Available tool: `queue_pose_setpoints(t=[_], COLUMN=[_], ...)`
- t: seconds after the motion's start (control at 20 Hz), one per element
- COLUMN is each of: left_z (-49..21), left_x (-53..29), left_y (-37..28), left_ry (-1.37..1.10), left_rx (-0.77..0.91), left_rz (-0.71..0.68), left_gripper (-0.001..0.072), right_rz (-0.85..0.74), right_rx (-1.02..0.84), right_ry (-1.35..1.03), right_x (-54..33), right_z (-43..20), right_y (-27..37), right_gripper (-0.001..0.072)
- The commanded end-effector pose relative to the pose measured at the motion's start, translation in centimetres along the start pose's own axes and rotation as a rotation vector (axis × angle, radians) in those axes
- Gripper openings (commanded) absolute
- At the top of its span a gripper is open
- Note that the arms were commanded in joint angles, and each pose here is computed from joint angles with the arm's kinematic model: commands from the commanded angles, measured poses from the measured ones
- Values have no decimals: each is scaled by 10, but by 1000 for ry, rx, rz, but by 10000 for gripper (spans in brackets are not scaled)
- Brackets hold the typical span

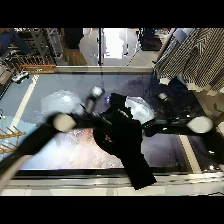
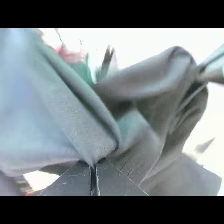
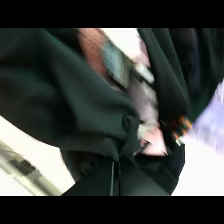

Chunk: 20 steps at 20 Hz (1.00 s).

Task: Fold the clothes and pants, and hang the long-sleeved shirts on hangers.

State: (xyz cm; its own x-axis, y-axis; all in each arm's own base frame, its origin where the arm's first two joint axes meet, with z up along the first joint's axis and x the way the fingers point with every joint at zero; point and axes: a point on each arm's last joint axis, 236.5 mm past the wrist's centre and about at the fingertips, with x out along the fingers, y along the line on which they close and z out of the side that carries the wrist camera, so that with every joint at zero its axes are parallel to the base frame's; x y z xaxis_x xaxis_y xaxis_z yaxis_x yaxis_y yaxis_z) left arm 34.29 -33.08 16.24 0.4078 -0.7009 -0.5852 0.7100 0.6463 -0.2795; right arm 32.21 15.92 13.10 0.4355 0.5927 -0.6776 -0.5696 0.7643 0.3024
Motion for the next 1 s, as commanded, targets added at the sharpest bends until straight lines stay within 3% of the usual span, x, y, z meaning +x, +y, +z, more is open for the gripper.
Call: queue_pose_setpoints(t=[0.0, 0.15, 0.25, 0.4, 0.6, 0.65, 0.75, 0.8, 0.85, 0.95], left_z=[72, 130, 141, 134, 85, 71, 51, 45, 40, 25], left_x=[-156, -285, -322, -271, -147, -118, -68, -49, -35, -13], left_y=[-69, -133, -149, -114, -3, 11, 36, 46, 53, 63], left_ry=[-168, -482, -571, -442, -147, -102, -65, -47, -23, 33], left_rx=[179, 325, 366, 274, 106, 75, 34, 22, 13, 0], left_rz=[-75, -94, -90, -44, 181, 188, 200, 205, 207, 208], left_gripper=[12, 12, 12, 11, 12, 12, 12, 12, 12, 12], right_rz=[82, 117, 77, 87, 183, 191, 165, 169, 188, 236], right_rx=[-202, -442, -540, -496, -251, -167, 47, 221, 373, 428], right_ry=[-139, -470, -608, -569, -234, -185, -165, -120, -24, 240], right_x=[-123, -244, -294, -272, -124, -80, -5, 20, 39, 53], right_z=[42, 88, 104, 125, 132, 134, 145, 139, 120, 60], right_y=[102, 200, 229, 208, 107, 75, 12, -10, -21, -13], right_gripper=[18, 16, 16, 17, 21, 54, 381, 481, 508, 508])
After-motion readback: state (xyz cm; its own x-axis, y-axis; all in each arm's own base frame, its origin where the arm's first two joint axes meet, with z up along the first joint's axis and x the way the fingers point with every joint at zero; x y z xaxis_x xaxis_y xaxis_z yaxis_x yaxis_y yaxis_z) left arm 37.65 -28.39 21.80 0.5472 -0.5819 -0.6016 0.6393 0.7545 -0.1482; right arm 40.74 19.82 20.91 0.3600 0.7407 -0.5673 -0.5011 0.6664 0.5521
